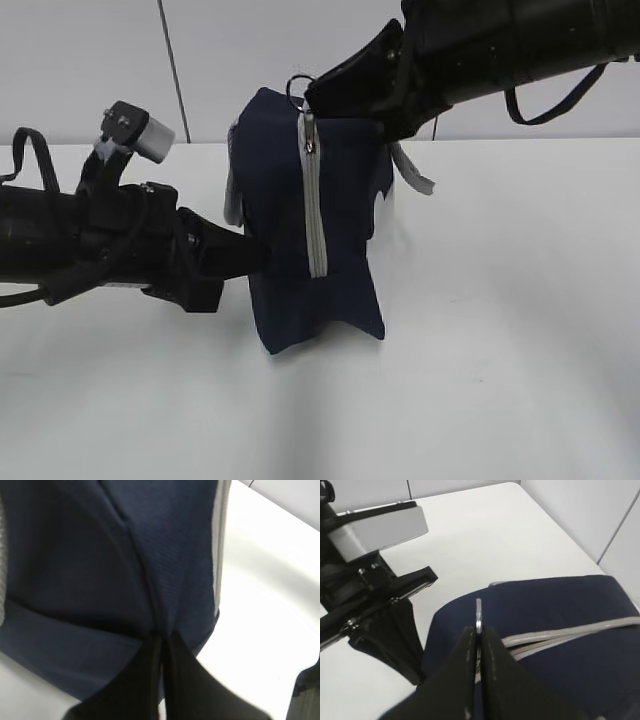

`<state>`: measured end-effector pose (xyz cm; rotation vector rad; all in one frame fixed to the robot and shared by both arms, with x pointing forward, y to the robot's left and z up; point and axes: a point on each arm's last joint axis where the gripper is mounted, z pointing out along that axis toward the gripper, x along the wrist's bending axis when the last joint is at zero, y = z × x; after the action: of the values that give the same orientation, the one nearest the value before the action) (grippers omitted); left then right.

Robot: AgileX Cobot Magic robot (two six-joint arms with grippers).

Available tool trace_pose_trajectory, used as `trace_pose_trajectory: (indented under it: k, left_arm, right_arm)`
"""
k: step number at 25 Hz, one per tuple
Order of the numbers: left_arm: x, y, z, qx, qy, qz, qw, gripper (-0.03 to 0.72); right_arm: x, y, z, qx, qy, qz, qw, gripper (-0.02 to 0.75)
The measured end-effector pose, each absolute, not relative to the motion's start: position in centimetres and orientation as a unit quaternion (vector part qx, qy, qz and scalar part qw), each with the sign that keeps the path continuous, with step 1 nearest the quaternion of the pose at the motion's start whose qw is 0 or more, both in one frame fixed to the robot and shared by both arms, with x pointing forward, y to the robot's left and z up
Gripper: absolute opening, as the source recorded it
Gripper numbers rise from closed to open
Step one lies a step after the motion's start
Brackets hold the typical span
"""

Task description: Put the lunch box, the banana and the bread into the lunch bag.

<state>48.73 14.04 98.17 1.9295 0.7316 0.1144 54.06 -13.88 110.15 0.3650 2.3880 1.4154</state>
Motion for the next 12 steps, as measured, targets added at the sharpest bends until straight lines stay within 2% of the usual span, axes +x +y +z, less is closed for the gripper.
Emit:
trace_pose_trajectory:
  k: [12]
  left_arm:
    - [47.6, 14.3, 97.0, 0.805, 0.311, 0.023, 0.504, -0.004]
  right_arm:
    - [54.9, -14.7, 110.3, 0.139, 0.839, 0.498, 0.170, -0.016]
